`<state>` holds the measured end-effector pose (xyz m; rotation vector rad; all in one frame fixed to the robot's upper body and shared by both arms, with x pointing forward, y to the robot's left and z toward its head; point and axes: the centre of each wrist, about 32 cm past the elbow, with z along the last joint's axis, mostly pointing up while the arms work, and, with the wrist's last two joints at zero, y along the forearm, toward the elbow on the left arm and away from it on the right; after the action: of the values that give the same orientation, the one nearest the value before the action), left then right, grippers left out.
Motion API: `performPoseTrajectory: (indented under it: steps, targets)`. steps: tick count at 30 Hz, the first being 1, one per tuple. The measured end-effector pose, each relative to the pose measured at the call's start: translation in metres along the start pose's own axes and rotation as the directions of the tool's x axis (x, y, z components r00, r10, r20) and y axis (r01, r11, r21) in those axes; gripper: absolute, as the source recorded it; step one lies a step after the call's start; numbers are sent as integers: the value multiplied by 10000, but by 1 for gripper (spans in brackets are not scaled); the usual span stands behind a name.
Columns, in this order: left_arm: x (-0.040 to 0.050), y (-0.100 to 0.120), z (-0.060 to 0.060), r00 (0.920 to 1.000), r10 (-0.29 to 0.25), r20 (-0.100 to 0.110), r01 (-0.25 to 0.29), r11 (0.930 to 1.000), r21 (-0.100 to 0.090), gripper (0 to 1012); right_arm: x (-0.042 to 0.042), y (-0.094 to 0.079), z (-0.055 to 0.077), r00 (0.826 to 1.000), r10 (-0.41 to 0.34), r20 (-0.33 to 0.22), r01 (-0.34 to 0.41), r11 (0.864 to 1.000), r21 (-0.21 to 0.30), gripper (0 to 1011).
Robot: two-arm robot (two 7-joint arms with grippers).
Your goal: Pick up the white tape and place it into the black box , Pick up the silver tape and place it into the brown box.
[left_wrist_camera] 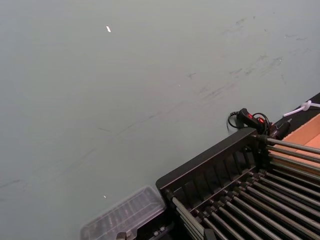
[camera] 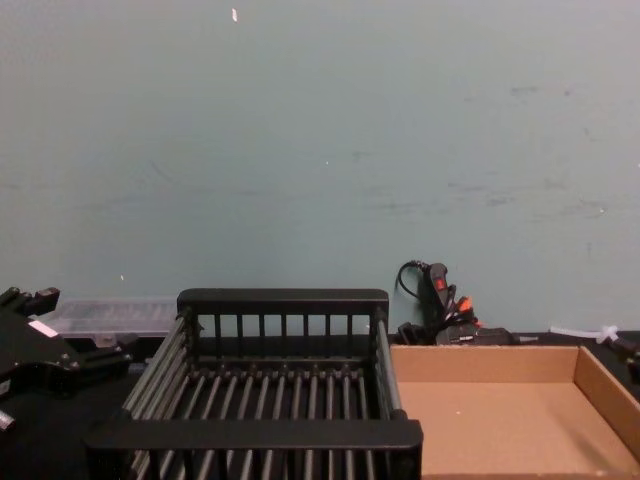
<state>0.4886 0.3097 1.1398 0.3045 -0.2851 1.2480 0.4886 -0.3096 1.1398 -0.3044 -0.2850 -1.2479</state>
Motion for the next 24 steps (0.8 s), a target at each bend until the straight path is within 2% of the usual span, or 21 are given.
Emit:
performPoseTrajectory:
  steps: [24]
  targets:
    - [0, 0, 0, 10000, 0, -1, 0, 10000, 1, 1001, 0, 0, 0, 10000, 0, 0, 0, 10000, -1, 1002]
